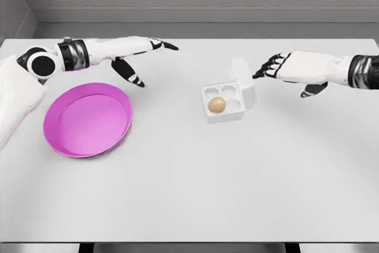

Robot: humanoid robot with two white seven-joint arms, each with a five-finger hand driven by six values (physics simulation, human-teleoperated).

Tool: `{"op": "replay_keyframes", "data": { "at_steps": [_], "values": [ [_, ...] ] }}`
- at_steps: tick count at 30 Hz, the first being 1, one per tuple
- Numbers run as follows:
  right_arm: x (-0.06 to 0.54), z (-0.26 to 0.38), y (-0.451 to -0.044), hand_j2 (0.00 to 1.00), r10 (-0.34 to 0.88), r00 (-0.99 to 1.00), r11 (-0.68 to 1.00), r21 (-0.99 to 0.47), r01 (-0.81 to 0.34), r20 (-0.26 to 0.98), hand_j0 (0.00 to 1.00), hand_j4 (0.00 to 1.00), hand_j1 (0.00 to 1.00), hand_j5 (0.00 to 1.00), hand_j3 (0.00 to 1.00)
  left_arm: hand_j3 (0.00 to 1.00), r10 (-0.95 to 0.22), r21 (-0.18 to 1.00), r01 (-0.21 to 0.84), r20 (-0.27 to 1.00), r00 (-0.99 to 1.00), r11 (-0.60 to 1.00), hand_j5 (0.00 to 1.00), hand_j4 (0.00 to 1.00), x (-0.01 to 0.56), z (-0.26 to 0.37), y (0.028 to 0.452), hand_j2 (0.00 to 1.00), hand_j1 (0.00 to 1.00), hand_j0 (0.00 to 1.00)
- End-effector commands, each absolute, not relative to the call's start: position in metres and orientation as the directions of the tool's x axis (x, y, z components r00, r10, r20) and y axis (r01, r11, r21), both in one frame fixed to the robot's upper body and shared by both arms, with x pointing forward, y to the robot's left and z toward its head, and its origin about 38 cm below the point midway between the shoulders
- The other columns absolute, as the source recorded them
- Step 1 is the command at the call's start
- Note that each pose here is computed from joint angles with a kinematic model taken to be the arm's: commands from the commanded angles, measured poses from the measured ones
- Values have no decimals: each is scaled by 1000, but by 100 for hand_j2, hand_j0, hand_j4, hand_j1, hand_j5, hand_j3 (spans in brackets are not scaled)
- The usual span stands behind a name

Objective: Pack egg into the box and close the box lid

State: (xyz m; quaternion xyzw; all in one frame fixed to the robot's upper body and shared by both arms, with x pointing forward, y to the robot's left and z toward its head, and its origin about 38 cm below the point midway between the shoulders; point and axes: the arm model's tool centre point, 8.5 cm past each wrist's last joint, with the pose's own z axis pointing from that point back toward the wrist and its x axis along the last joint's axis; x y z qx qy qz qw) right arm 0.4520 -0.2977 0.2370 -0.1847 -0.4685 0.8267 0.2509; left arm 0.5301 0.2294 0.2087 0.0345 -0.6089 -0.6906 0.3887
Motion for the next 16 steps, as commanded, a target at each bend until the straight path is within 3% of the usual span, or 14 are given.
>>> {"op": "replay_keyframes", "data": {
  "at_steps": [1,8,12,16],
  "values": [
    [445,249,-282,100,546,-833,-434,-880,-192,-88,100,100,100,100,100,100,-611,880,467,415,-674,82,100,100,532,225,259,100,100,100],
    [429,260,-261,100,476,-871,-443,-888,-122,-118,100,100,100,100,100,100,-614,880,467,414,-672,83,100,100,532,225,262,100,100,100],
    [455,255,-314,100,631,-776,-312,-914,-260,6,100,100,100,100,100,100,-609,864,496,441,-659,89,100,100,527,208,258,100,100,100],
    [458,252,-322,100,650,-759,-277,-916,-289,43,100,100,100,100,100,100,-607,862,499,444,-659,89,100,100,527,206,257,100,100,100]
  ]
}}
